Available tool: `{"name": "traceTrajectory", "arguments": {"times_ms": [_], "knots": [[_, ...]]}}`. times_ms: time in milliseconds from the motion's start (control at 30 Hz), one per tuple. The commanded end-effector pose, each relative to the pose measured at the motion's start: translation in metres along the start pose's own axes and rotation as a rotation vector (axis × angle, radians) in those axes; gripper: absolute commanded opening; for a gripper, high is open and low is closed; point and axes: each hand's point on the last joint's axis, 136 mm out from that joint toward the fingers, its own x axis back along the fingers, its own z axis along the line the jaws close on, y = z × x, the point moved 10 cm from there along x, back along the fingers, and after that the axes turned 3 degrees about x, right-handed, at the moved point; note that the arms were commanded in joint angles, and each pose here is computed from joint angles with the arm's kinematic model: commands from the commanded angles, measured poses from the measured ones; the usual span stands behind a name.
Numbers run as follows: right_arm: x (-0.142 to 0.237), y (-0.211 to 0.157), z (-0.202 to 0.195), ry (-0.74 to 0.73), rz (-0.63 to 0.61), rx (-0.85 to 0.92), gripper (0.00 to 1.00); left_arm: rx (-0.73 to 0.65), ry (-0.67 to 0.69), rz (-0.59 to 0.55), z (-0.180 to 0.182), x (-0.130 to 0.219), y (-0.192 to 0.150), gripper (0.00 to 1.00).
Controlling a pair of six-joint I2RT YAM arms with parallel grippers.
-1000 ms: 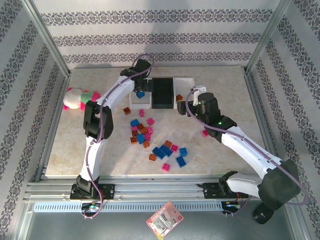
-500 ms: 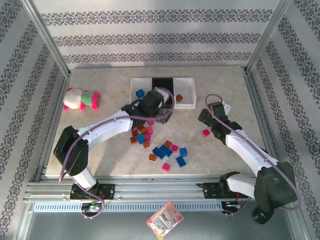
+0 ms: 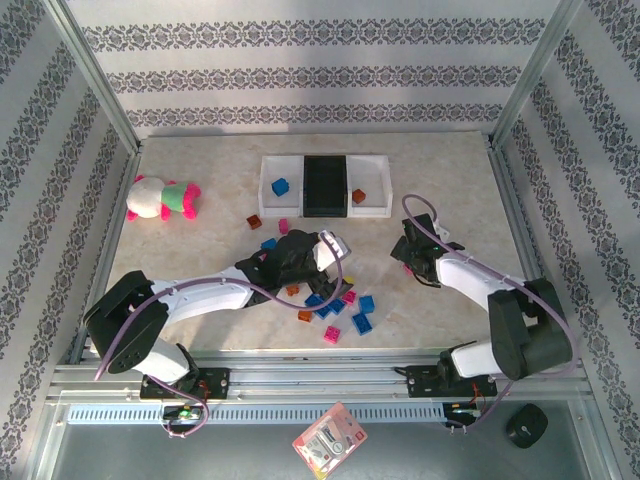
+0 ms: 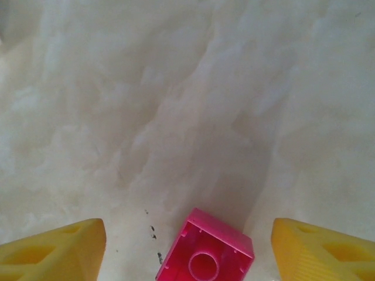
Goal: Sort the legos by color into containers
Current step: Pick up the lego from the middle-right of the table.
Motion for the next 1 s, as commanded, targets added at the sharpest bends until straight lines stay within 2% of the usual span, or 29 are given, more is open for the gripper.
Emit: {"name": "traceTrajectory", "arguments": {"times_ms": [0, 167, 300, 333, 633, 967], "knots": [[-0.010, -0.002, 0.002, 0.032, 0.040, -0.050, 0.69, -0.042, -0.031, -0.126, -0.007, 0.007, 0.015, 0.99], [-0.011, 0.000, 0.004, 0.029, 0.043, -0.063, 0.57, -0.065, 0.009, -0.149, -0.004, 0.011, 0.014, 0.99], [-0.011, -0.001, 0.005, 0.034, 0.059, -0.067, 0.36, -0.080, 0.028, -0.152, -0.004, 0.015, 0.014, 0.99], [-0.011, -0.002, 0.006, 0.034, 0.061, -0.067, 0.34, -0.082, 0.032, -0.151, -0.004, 0.015, 0.013, 0.99], [0.004, 0.005, 0.015, 0.079, 0.024, -0.035, 0.32, -0.066, 0.084, -0.183, -0.001, 0.029, 0.010, 0.99], [0.056, 0.026, 0.100, 0.302, -0.158, 0.295, 0.32, 0.033, 0.280, -0.193, 0.015, 0.066, -0.020, 0.99]]}}
